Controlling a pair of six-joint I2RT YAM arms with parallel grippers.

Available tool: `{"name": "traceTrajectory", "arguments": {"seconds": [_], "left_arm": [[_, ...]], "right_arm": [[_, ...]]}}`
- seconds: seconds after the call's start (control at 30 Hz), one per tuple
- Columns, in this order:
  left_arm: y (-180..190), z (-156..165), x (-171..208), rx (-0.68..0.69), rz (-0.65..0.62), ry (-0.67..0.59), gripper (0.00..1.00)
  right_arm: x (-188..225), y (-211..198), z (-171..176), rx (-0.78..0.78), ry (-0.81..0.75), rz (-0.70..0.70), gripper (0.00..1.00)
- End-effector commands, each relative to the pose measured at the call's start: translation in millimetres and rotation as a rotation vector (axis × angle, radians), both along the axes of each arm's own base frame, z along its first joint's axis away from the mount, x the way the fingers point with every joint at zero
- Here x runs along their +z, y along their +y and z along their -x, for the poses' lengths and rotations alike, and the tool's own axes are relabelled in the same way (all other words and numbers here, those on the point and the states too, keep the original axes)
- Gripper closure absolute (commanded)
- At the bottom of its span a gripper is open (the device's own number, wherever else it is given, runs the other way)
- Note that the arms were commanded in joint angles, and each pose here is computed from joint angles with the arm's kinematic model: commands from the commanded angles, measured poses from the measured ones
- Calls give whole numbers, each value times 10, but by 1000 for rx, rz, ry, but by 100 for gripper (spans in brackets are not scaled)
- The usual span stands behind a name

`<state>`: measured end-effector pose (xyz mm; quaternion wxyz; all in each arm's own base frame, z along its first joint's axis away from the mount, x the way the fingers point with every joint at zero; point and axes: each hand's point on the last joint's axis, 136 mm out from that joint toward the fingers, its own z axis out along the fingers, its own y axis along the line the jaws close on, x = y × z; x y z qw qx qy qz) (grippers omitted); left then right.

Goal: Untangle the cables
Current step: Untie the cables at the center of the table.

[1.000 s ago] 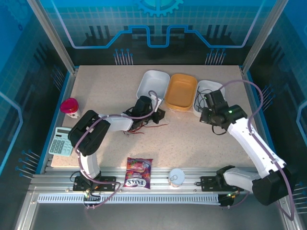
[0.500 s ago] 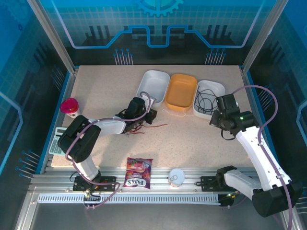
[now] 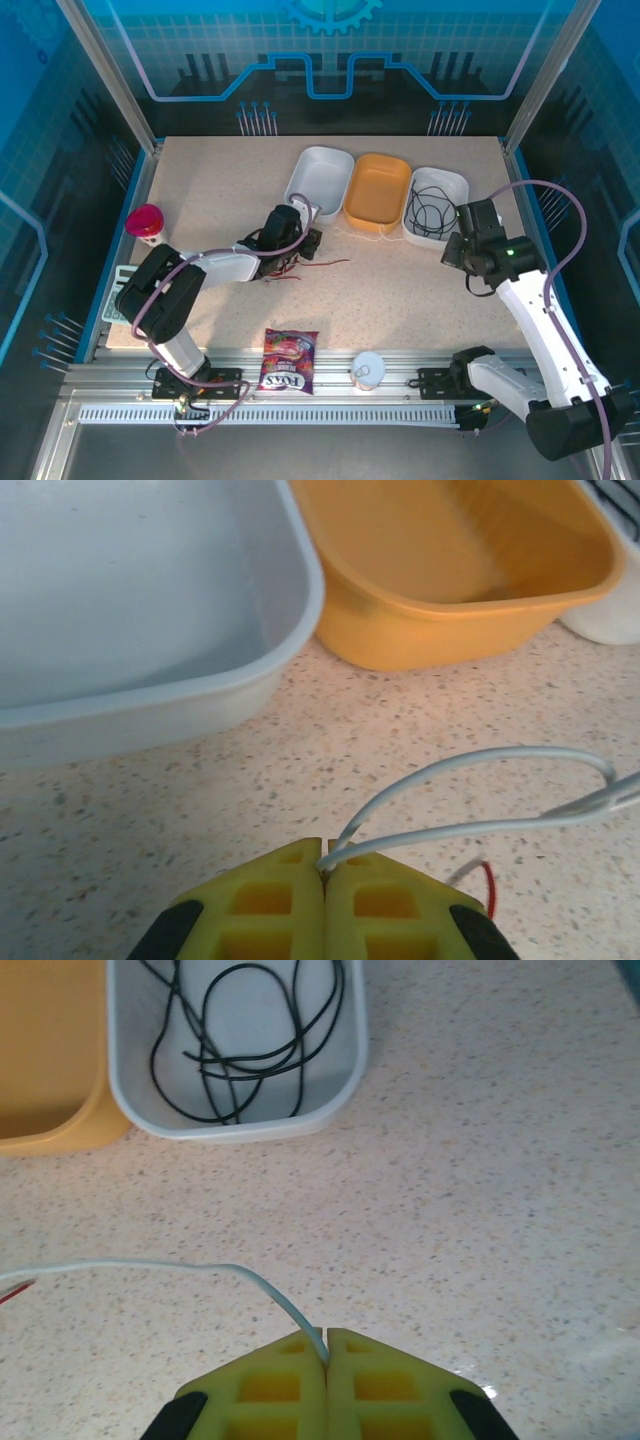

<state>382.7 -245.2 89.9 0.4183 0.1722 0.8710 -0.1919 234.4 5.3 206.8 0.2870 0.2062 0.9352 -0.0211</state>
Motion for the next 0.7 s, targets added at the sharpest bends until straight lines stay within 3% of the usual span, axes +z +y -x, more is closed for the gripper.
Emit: {"name": "traceTrajectory", "arguments": {"seconds": [0.0, 0.27, 0.47, 0.67], "left_arm": [[328, -62, 6, 138, -69, -11, 100], [731, -148, -30, 345, -40, 30, 100], [868, -171, 20, 394, -36, 28, 100], [838, -155, 93, 377, -7, 32, 100]], "right_arm": [[244, -276, 155, -90, -40, 72, 98], [407, -417, 227, -129, -83, 57, 99], [598, -552, 299, -159, -104, 98, 100], [662, -282, 172, -47, -119, -23, 100]]}}
